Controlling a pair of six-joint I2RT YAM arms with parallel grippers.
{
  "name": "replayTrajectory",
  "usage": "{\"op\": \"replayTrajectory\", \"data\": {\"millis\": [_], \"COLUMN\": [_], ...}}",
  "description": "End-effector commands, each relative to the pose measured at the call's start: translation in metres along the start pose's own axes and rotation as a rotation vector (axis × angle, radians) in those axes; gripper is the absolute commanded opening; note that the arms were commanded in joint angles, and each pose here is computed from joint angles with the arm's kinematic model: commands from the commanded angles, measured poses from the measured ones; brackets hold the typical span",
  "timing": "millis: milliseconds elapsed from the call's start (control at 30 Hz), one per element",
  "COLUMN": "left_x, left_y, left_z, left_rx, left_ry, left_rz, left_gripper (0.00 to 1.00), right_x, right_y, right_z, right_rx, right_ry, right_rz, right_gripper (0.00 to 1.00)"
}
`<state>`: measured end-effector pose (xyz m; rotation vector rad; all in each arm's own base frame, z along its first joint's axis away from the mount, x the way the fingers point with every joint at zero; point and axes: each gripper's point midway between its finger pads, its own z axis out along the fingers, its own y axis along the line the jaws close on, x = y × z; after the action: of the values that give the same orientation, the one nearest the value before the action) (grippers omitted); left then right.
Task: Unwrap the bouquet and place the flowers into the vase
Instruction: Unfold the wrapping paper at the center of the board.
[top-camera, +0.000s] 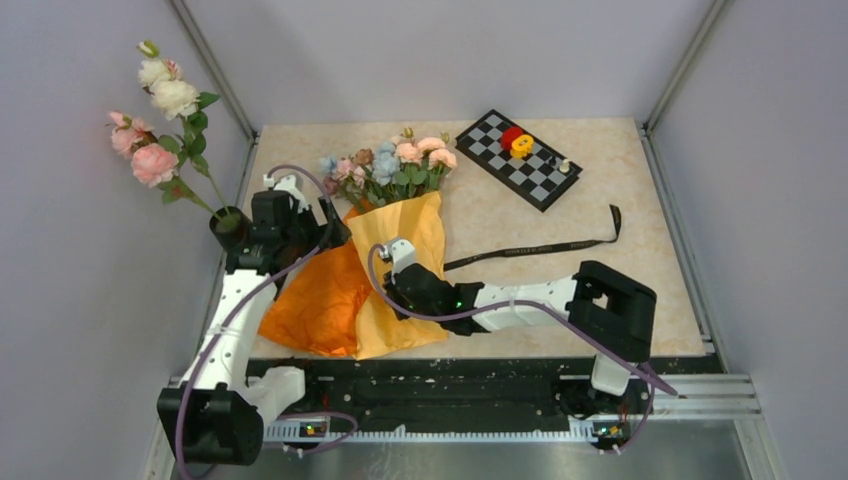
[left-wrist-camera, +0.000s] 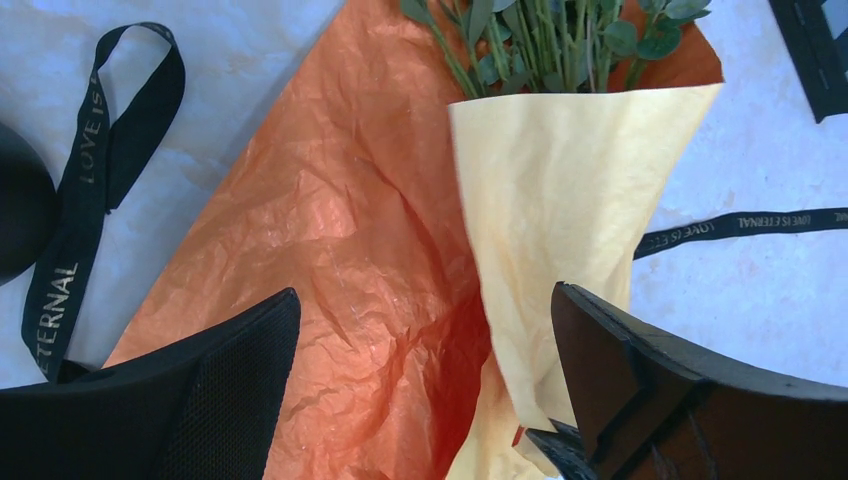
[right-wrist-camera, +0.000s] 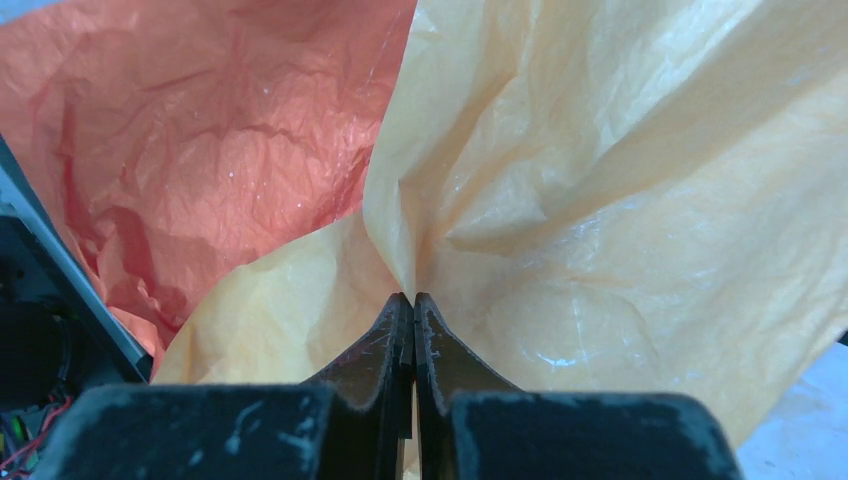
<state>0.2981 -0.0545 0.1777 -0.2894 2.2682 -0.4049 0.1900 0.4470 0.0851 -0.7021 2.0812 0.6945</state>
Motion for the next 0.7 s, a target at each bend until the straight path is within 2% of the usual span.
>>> {"op": "replayTrajectory", "data": {"millis": [0, 233, 500, 667], "left_x": [-0.021, -0.019, -0.001, 0.030], "left_y": [-0.016, -0.024, -0.020, -0.030], "left_z": [-0.011, -0.011, 0.004, 0.013], "left_rx": [0.079, 0.130, 0.123, 0.211], "left_ry": [-0.091, -0.097, 0.004, 0.110], "left_rz": [0.034, 0.041, -0.002, -0.081], "left_gripper": [0.99, 0.99, 0.99, 0.99], "right_x": [-0.045, -0.050, -0.046, -0.039], "right_y": [-0.002, -0.038, -0.082, -0.103], "right_z": [-0.023, -0.041, -0.062, -0.069], "right_rx": [0.028, 0.099, 0.237, 0.302], "right_ry": [-0.169, -0.252, -0.319, -0.325], "right_rz": [0.105, 0.231, 0.298, 0.314], "right_gripper": [0.00, 0.00, 0.00, 0.00]}}
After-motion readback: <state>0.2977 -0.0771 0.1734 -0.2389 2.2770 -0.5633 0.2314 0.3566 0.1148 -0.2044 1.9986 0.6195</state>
